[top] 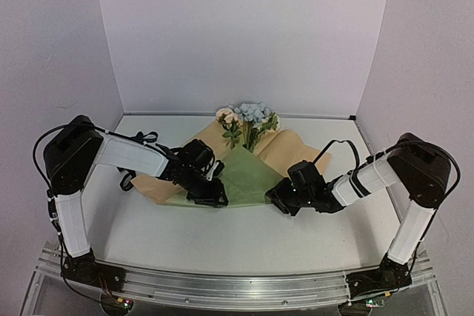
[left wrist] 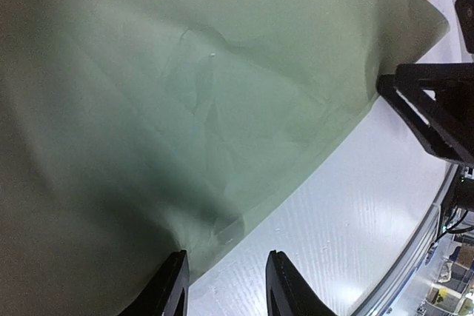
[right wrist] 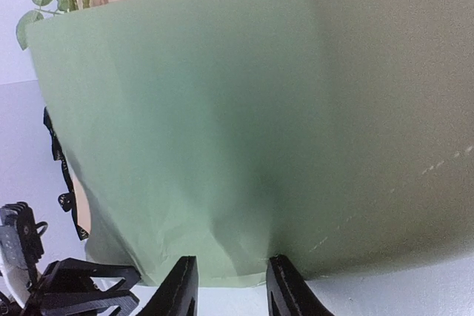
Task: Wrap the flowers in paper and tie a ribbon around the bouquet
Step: Press the fold line of the 1/4-folded wrapping paper.
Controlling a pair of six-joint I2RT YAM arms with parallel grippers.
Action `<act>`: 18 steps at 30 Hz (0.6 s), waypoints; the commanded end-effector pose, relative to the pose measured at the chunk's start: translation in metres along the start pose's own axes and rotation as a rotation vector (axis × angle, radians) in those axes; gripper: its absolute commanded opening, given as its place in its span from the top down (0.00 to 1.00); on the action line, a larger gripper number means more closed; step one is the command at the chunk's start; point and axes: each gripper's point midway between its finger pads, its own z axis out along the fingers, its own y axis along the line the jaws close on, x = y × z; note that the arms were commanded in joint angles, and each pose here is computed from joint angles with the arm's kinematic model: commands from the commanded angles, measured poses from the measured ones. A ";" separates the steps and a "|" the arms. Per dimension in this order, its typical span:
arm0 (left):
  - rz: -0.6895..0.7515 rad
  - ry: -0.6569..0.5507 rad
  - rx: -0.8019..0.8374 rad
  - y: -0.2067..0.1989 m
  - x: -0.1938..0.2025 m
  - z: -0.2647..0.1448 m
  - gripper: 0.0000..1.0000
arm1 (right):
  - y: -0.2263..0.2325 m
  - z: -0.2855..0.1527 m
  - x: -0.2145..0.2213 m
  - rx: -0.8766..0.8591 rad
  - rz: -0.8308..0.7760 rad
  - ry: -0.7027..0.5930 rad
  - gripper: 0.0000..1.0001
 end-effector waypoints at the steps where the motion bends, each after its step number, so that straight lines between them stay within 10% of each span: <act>1: -0.048 -0.022 -0.032 0.020 0.002 0.003 0.64 | -0.060 0.004 0.005 0.191 0.011 -0.002 0.67; 18: -0.178 -0.035 -0.172 0.099 0.044 -0.040 0.65 | -0.081 -0.001 0.006 0.218 0.074 -0.024 0.68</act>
